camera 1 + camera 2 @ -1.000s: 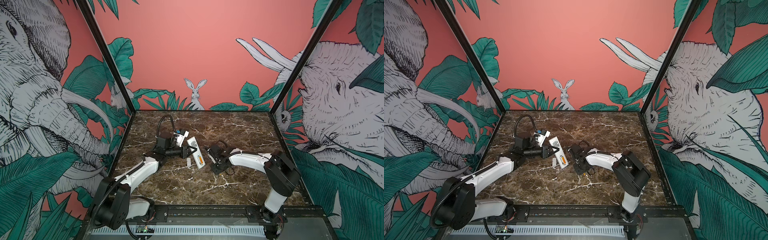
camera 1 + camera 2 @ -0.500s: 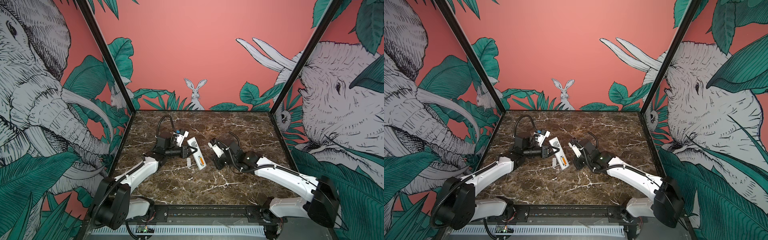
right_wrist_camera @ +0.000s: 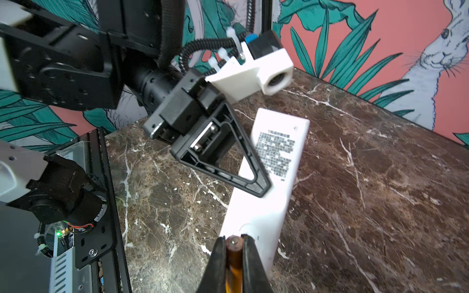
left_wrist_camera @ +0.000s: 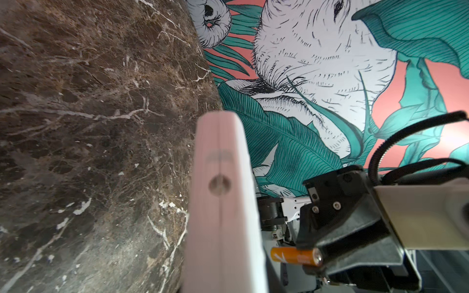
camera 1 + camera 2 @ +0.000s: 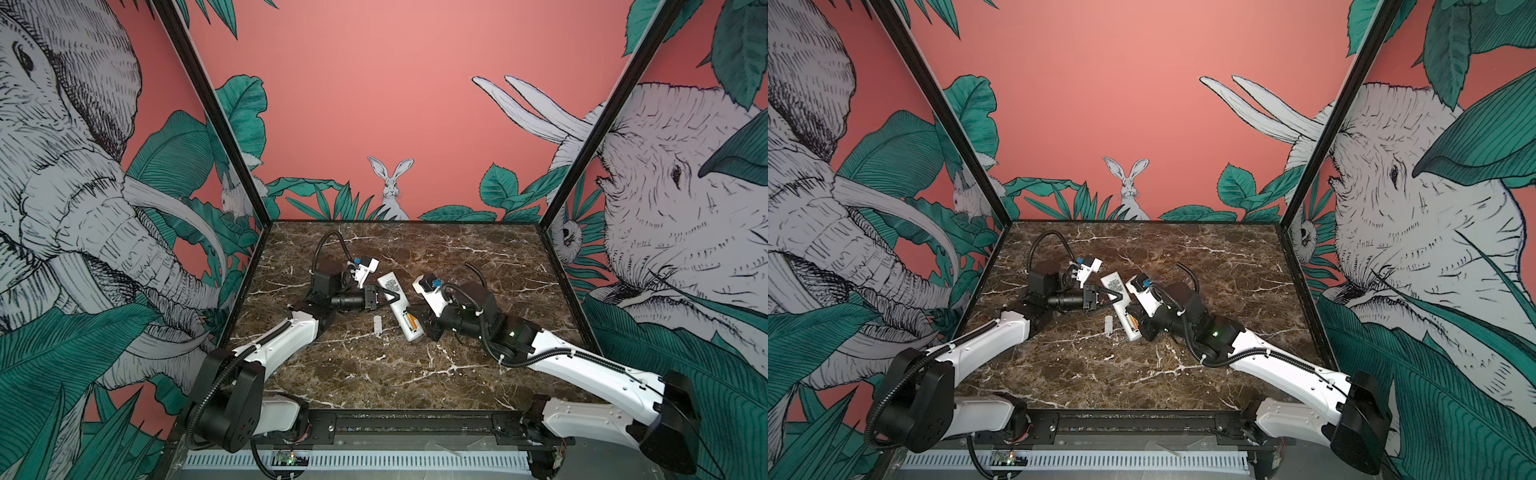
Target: Load the batteries into the remote control
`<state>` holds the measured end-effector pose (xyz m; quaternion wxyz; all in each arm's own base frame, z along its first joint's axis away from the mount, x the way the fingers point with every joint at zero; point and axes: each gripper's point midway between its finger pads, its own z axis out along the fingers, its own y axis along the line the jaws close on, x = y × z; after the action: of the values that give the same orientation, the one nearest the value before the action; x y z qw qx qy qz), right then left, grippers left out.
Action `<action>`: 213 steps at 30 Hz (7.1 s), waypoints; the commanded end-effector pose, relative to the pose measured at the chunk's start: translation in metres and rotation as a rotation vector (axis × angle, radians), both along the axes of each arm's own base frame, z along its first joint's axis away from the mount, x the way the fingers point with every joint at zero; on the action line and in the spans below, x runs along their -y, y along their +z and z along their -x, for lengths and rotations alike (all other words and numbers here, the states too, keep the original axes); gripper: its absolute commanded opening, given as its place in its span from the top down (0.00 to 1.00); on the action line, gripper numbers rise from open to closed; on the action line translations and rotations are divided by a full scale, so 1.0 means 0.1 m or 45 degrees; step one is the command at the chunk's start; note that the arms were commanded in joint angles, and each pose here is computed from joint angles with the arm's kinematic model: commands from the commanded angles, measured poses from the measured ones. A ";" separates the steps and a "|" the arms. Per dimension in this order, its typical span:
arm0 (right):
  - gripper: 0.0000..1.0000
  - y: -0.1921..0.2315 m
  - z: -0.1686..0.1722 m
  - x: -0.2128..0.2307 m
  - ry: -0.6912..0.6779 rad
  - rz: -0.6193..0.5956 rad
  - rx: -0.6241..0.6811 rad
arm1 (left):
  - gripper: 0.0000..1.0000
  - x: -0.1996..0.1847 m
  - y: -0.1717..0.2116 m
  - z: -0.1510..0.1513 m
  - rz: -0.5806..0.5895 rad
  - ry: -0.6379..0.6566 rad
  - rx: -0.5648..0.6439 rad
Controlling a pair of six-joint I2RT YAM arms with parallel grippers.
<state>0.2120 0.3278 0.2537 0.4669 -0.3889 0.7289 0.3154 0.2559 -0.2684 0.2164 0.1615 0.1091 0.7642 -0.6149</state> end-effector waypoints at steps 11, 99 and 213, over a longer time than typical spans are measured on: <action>0.90 0.28 0.03 -0.06 0.051 -0.131 0.178 | 1.00 0.02 0.50 0.02 0.196 -0.029 -0.051; 0.77 -0.25 -0.15 -0.21 -0.122 0.156 -0.262 | 1.00 -0.17 0.07 -0.04 -0.073 0.056 0.173; 0.87 -0.13 -0.37 -0.18 -0.180 0.062 -0.262 | 1.00 -0.24 0.36 -0.06 0.007 0.079 0.260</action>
<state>0.2395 0.3532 0.2226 0.3656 -0.3351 0.8152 0.2992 0.2699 -0.2419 0.2354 0.2541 0.1241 0.7692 -0.5731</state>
